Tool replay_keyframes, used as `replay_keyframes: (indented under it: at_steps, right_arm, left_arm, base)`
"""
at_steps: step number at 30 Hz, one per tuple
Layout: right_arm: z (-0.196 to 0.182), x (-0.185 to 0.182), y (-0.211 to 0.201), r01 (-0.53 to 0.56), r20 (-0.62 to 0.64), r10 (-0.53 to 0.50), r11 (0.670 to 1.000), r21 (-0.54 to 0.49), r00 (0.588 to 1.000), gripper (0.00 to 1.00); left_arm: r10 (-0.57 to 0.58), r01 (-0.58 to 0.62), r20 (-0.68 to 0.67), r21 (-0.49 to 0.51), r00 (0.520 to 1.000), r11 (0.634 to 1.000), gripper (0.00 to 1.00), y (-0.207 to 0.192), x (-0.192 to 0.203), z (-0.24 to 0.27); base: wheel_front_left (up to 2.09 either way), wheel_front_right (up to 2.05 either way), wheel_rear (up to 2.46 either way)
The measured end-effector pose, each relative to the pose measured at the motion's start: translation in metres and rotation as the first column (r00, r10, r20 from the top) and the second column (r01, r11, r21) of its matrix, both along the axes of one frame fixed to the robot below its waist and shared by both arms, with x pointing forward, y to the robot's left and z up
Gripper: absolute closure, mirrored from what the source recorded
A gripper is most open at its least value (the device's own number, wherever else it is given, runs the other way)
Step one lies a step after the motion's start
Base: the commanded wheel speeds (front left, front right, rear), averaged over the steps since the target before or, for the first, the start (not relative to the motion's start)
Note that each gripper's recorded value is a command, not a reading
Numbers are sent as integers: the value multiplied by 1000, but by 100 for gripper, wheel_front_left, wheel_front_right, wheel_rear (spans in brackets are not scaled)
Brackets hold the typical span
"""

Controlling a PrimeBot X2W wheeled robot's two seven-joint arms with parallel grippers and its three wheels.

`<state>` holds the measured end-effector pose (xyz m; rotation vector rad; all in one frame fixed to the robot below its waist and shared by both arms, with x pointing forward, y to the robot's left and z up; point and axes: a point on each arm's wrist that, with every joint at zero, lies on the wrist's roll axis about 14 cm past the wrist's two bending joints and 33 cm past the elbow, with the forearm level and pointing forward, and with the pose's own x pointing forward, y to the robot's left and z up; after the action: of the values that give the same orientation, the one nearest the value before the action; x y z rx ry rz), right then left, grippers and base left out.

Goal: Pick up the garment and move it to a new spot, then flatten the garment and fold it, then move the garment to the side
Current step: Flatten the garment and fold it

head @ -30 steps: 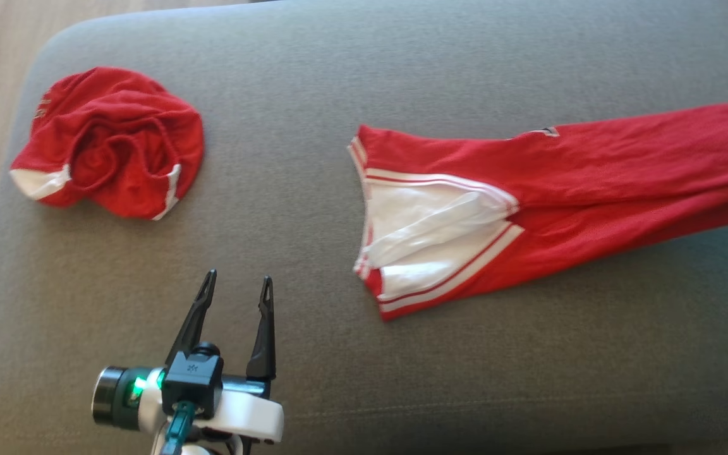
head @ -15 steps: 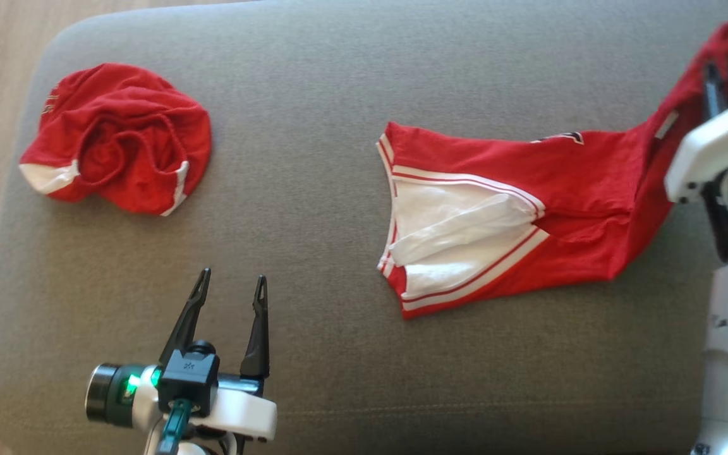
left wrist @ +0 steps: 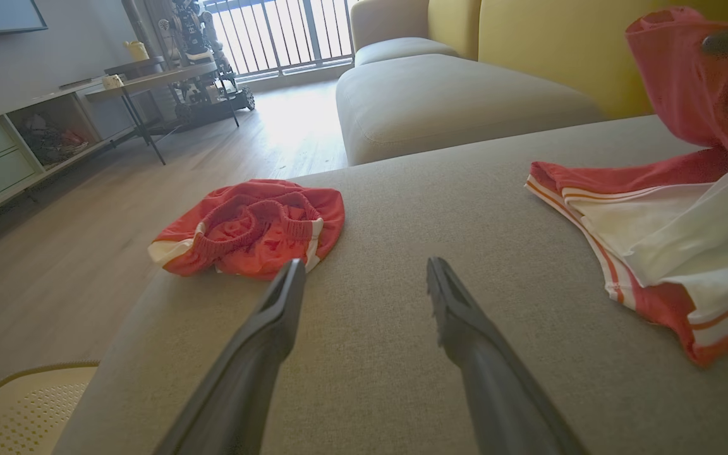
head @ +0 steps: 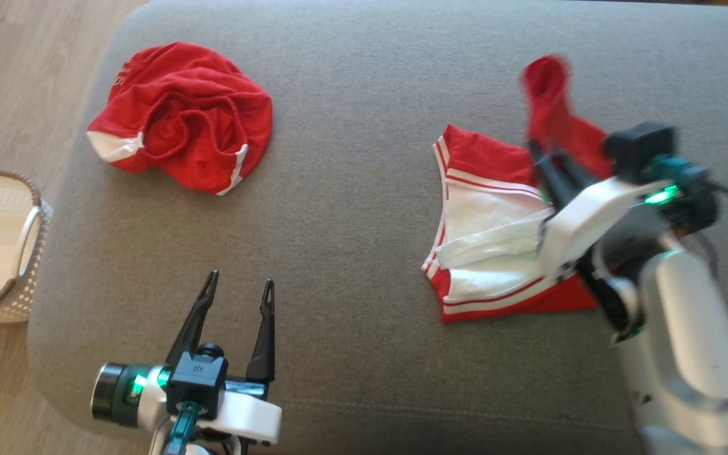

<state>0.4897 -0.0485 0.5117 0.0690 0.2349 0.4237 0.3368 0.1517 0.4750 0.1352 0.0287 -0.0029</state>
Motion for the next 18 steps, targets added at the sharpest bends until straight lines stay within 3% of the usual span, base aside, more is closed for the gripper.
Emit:
replay_keyframes:
  at_steps: [5, 10, 11, 12, 13, 14, 15, 18]
  right_arm:
    - [-22, -20, 41, -129, -72, 130, 992, 12, 989, 100]
    - [-35, -34, 57, -184, -120, 184, 983, 10, 976, 100]
    - [-41, -38, 59, -192, -140, 192, 981, 13, 971, 89]
    - [-46, -41, 59, -196, -159, 195, 981, 8, 968, 89]
    - [-49, -43, 59, -199, -170, 197, 980, 4, 966, 59]
    - [-52, -45, 59, -201, -181, 198, 980, 0, 963, 36]
    - [-53, -46, 58, -201, -187, 197, 980, 0, 962, 2]
    - [-32, -37, 47, -144, -99, 151, 986, 80, 984, 0]
  left_arm:
    - [16, -16, -10, 2, 1000, 1000, 0, 5, -4, -2]
    - [23, -23, -6, 3, 1000, 1000, 0, 7, -5, -1]
    - [24, -24, -6, 3, 1000, 1000, 0, 7, -6, -1]
    - [24, -24, -6, 2, 1000, 1000, 0, 7, -6, -1]
    - [23, -23, -5, 1, 1000, 1000, 0, 7, -5, -1]
    - [21, -21, -5, 0, 1000, 1000, 0, 6, -5, -1]
    - [19, -19, -4, -2, 1000, 1000, 0, 5, -4, -1]
    - [4, -4, -2, -9, 1000, 1000, 0, 0, -2, 0]
  base:
    - [0, 0, 0]
    - [0, 0, 0]
    - [0, 0, 0]
    - [0, 0, 0]
    - [0, 0, 0]
    - [0, 0, 0]
    - [0, 0, 0]
    - [0, 0, 0]
